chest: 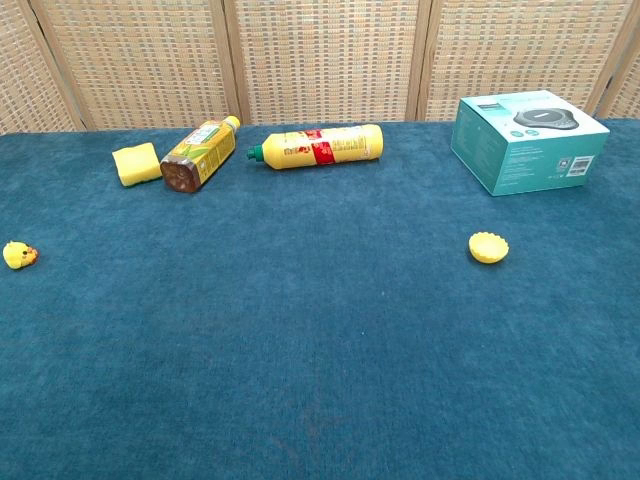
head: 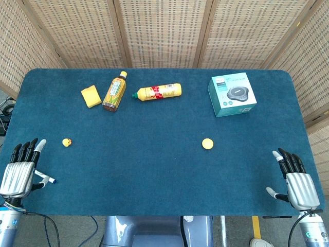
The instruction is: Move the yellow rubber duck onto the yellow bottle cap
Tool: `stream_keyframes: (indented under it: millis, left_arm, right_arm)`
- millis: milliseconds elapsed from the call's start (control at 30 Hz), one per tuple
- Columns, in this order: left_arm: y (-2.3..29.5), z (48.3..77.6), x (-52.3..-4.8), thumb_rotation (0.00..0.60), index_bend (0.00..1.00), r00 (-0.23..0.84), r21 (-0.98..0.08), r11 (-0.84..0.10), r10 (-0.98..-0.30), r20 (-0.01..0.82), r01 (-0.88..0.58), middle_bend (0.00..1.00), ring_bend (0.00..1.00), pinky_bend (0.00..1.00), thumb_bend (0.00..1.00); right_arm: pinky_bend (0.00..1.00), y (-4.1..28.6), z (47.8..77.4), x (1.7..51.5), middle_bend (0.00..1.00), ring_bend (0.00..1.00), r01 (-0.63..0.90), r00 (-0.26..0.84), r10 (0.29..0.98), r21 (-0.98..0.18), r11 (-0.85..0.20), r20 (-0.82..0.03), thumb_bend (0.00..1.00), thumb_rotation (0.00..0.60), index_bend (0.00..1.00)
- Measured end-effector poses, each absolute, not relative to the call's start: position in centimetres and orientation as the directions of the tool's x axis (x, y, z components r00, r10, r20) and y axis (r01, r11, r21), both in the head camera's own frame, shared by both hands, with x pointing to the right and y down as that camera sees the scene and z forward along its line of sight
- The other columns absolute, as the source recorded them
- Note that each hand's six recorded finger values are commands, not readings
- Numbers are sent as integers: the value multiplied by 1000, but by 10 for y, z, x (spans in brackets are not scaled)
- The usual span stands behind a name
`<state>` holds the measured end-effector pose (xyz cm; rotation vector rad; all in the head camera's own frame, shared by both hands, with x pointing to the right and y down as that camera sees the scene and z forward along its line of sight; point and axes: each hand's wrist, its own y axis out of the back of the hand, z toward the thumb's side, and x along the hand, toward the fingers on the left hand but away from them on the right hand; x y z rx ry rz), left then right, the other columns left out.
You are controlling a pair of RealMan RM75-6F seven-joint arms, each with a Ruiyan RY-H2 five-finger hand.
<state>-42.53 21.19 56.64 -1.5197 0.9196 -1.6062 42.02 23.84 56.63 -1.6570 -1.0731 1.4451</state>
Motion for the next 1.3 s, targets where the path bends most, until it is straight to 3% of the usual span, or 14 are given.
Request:
stream_keyframes:
  millis: [1300]
  left_arm:
    - [209, 566, -423, 600, 0, -21, -883, -469, -883, 469, 16, 0, 0, 0, 205]
  right_arm:
    - [0, 238, 567, 422, 0, 0, 154, 40, 901, -888, -433, -432, 0, 600, 32]
